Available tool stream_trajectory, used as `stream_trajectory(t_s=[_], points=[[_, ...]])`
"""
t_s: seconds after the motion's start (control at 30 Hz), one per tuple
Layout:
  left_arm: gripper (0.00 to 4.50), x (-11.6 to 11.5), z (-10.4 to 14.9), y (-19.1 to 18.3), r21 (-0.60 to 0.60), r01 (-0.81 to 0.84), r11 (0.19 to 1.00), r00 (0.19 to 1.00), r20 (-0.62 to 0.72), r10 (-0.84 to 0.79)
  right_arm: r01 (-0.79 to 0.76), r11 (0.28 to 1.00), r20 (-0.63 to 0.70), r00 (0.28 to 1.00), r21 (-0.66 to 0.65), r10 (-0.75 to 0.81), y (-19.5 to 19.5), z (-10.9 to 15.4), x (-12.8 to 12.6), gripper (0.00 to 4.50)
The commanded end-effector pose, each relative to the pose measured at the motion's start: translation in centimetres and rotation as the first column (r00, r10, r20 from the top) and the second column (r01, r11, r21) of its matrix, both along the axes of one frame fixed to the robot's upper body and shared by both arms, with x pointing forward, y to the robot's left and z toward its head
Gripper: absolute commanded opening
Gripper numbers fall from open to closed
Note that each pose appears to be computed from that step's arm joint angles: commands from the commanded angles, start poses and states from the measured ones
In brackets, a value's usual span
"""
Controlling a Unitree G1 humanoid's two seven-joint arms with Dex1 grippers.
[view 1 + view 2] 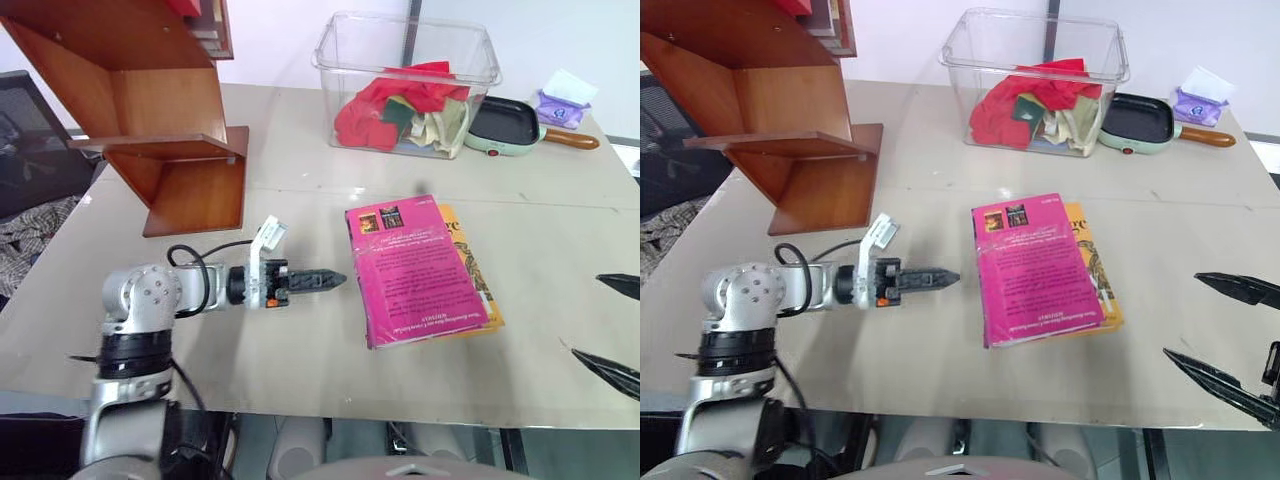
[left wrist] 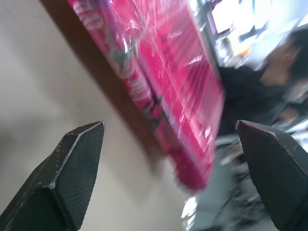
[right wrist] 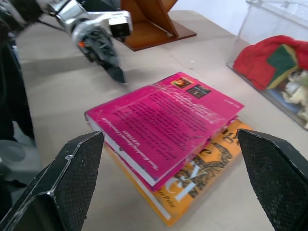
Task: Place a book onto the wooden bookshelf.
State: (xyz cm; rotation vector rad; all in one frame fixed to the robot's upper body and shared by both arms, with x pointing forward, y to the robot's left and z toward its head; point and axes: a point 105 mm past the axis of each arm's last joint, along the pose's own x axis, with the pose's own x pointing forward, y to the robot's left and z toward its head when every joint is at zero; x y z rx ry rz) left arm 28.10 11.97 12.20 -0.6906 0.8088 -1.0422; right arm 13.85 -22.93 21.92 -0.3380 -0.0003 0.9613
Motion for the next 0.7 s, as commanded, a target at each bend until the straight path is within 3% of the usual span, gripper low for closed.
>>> stream_trajectory(t_s=[0.03, 0.27, 0.7], points=[[4.50, 0.9, 0.9, -0.5, -0.089, -0.035, 0.995, 0.999, -0.041, 0.031, -0.007, 1.000, 0.037, 0.999, -0.008, 0.007, 0.3, 0.6, -0.4, 4.46], [4.50, 2.7, 0.5, -3.3, -0.188, -0.085, 0.979, 0.984, -0.167, 0.053, -0.006, 1.000, 0.035, 0.999, -0.005, 0.006, 0.3, 0.3, -0.5, 4.46], [4.50, 2.5, -1.6, -7.0, -0.209, -0.097, 0.973, 0.961, -0.273, 0.038, 0.007, 1.000, 0.044, 0.999, -0.002, -0.007, 0.3, -0.2, -0.6, 4.46]])
